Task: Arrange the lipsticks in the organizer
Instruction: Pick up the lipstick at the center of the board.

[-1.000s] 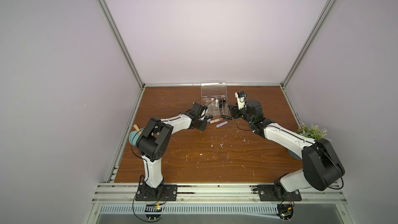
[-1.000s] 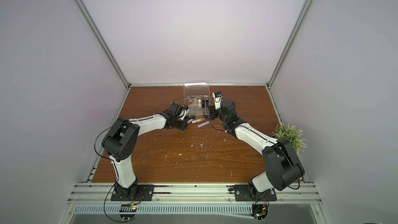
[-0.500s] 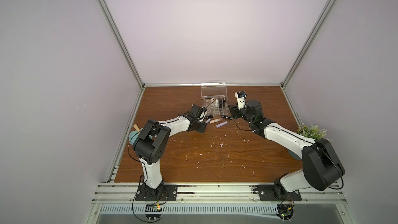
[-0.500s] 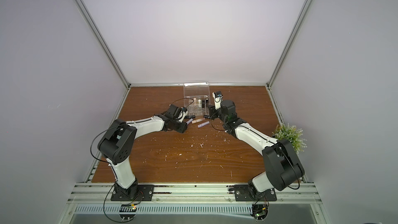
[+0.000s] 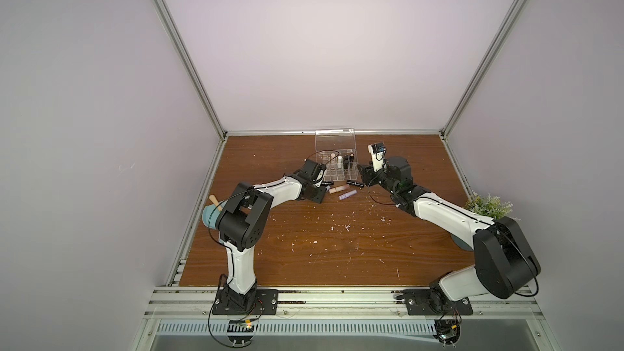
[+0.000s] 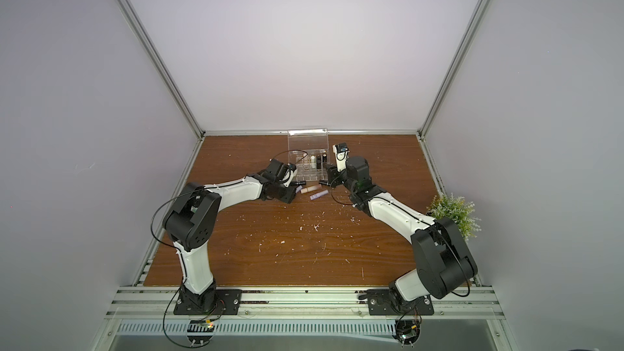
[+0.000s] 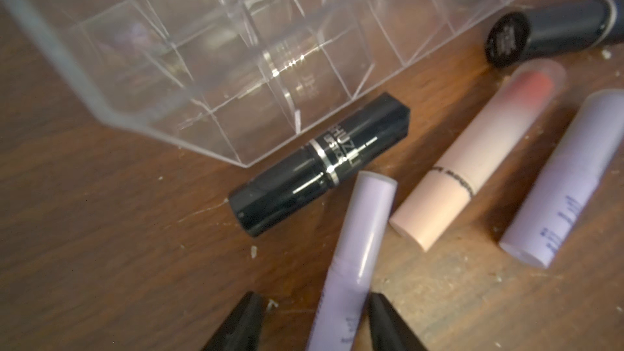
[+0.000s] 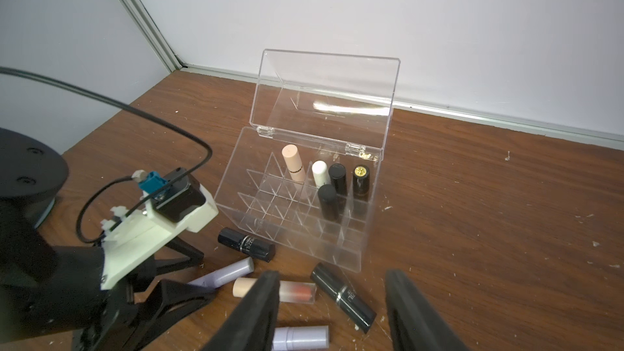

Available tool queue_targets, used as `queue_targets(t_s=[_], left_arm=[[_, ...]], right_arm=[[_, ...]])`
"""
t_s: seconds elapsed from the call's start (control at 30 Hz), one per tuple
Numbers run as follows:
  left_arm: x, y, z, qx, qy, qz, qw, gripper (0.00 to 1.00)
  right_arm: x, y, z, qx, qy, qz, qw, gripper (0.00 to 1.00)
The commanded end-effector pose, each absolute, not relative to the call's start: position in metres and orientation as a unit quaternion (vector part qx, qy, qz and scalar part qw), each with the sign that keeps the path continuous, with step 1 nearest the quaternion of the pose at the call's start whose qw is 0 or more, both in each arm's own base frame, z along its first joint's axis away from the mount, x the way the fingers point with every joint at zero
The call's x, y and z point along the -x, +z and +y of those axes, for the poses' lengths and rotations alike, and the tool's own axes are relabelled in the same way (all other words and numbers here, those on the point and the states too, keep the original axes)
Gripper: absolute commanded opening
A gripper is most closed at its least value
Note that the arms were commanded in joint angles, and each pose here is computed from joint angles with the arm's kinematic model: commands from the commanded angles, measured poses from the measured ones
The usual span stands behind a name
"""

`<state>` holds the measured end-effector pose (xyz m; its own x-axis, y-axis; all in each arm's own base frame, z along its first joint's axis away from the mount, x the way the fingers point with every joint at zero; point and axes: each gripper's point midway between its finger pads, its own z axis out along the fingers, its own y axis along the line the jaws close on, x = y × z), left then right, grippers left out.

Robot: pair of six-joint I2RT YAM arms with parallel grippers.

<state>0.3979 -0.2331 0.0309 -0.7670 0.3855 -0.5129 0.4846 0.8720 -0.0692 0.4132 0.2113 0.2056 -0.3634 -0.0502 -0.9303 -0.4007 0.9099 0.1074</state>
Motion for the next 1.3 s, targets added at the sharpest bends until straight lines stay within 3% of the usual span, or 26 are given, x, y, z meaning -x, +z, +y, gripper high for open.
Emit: queue_targets(t_s=[0.0, 0.4, 0.6, 0.87, 1.03, 1.27], left_arm=[[-0.390, 0.018, -0.230, -0.244, -0.090, 0.939, 0.223, 0.45], [-0.368, 0.025, -0.227, -0.237, -0.114, 0.939, 0.221, 0.19], [-0.348, 0.051, -0.234, -0.226, -0.168, 0.927, 0.248, 0.18], [-0.331, 0.142, -0.254, -0.232, -0.282, 0.863, 0.349, 0.17], [-0.322, 0.188, -0.256, -0.241, -0.312, 0.817, 0.422, 0.18], [-0.315, 0.202, -0.253, -0.246, -0.310, 0.796, 0.459, 0.17]], right_arm=[[-0.418, 0.227, 0.213, 0.131, 0.172, 0.796, 0.565, 0.56], [-0.418, 0.228, 0.214, 0.132, 0.173, 0.796, 0.565, 0.56], [-0.415, 0.231, 0.219, 0.142, 0.187, 0.797, 0.557, 0.56], [-0.391, 0.245, 0.281, 0.248, 0.364, 0.779, 0.447, 0.87], [-0.372, 0.255, 0.305, 0.277, 0.451, 0.751, 0.395, 0.91], [-0.347, 0.274, 0.324, 0.293, 0.557, 0.703, 0.332, 0.91]])
